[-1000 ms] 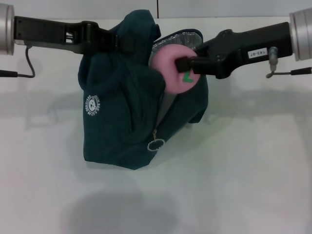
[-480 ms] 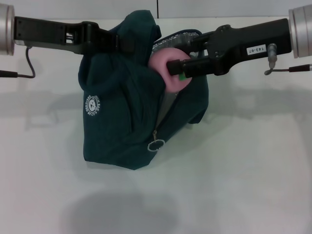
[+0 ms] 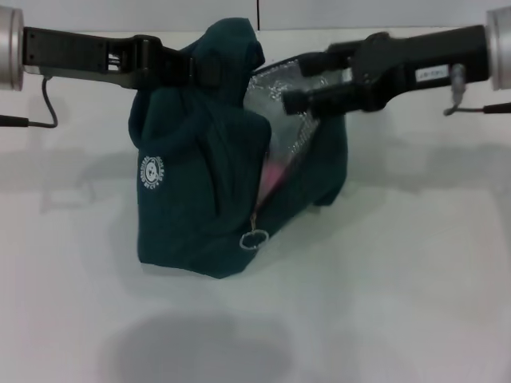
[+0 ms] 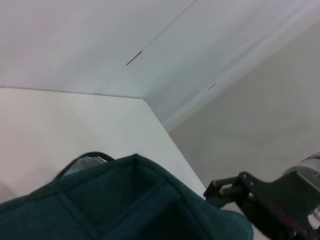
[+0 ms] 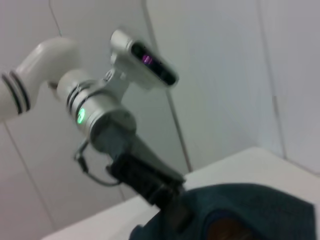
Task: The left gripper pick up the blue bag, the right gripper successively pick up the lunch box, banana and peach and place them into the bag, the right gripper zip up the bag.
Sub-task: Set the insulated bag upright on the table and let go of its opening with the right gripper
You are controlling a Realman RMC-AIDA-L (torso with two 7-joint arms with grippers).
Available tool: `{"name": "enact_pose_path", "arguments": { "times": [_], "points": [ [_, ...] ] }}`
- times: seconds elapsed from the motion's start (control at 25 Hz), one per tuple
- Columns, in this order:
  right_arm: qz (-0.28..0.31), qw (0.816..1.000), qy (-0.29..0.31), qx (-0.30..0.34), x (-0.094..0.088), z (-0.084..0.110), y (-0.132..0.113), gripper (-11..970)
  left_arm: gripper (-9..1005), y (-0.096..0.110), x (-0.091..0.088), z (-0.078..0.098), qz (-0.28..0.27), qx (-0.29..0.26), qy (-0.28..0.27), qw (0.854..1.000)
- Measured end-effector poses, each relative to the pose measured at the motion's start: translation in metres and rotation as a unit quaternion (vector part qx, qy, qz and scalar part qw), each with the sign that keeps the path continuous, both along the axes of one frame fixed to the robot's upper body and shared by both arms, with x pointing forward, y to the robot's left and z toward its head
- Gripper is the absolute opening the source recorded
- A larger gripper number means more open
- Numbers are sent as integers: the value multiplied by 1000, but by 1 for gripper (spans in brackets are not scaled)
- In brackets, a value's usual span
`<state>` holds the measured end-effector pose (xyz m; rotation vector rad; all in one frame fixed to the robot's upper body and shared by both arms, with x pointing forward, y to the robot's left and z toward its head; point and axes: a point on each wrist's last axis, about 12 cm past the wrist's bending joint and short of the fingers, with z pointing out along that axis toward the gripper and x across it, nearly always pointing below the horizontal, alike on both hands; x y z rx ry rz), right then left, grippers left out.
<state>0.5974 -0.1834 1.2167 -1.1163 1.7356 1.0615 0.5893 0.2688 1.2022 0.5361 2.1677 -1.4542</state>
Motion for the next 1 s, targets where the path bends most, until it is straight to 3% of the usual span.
{"name": "enact_pose_path", "arguments": {
  "times": [0.28, 0.48, 0.56, 0.8, 1.0],
  "points": [
    [-93, 992, 49, 74, -10, -5, -59, 789, 31, 0, 0, 0, 1, 0, 1, 1000],
    [-172, 964, 149, 135, -27, -36, -99, 785, 31, 0, 0, 0, 0, 0, 1, 1000],
    [-199, 945, 203, 162, -32, -59, -110, 779, 31, -1, 0, 0, 0, -1, 1, 1000],
    [-225, 899, 303, 224, -34, -110, -98, 760, 31, -2, -1, -1, -2, -2, 2, 1000],
    [-219, 895, 318, 223, -18, -116, -67, 744, 31, -3, 0, 0, -4, -2, 0, 1000]
  ]
}}
